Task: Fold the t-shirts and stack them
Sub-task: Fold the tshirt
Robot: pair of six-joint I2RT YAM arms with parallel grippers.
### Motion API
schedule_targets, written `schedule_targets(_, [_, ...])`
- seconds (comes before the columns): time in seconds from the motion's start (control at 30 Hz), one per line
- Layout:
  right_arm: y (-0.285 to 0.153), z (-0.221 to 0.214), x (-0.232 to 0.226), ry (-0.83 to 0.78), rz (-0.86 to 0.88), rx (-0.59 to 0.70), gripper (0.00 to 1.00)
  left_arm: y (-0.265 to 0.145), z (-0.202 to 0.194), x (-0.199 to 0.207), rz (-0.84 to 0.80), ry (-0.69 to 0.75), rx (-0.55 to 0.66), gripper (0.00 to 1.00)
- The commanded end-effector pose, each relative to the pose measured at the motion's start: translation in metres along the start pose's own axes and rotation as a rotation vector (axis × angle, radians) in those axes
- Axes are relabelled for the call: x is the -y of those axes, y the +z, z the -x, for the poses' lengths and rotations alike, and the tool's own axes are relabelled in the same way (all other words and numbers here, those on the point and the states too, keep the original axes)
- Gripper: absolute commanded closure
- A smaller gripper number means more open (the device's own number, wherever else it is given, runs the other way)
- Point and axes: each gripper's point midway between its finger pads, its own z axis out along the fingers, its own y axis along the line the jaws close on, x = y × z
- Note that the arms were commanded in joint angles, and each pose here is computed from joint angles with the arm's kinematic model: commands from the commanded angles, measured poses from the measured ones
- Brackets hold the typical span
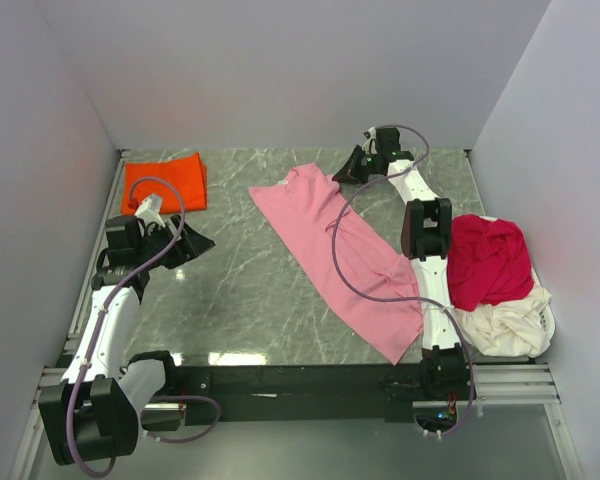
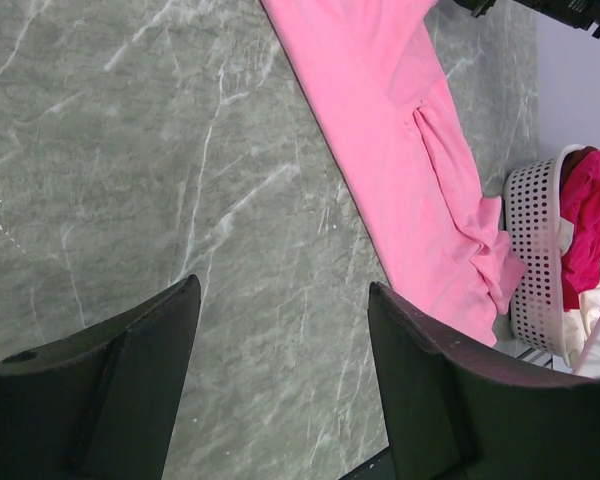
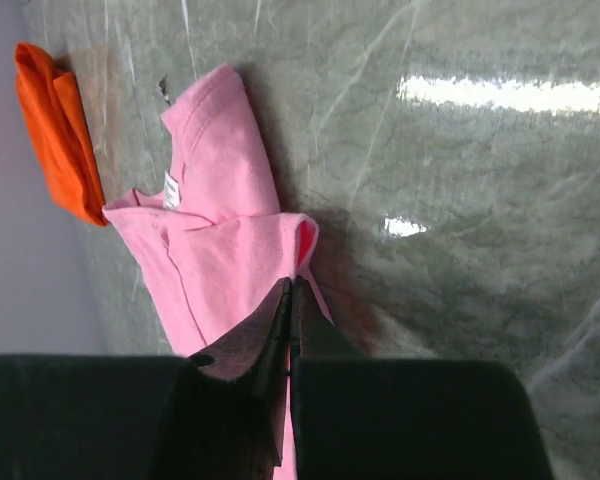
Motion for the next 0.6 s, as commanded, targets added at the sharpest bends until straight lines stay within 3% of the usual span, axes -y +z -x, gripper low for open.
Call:
schedule_targets(0.0, [-0.025,0.038,-0.050,-0.123,0.064,0.123,0.97,0.001,0.010,0.002,-0.011,0.043,0.032,0.27])
schedule_targets(0.57, [-0.044,0.044,-0.078,-0.310,0.023,0.174,0.97,0.003,0.008,0.002,-0.020,0.037,0.021,0.27])
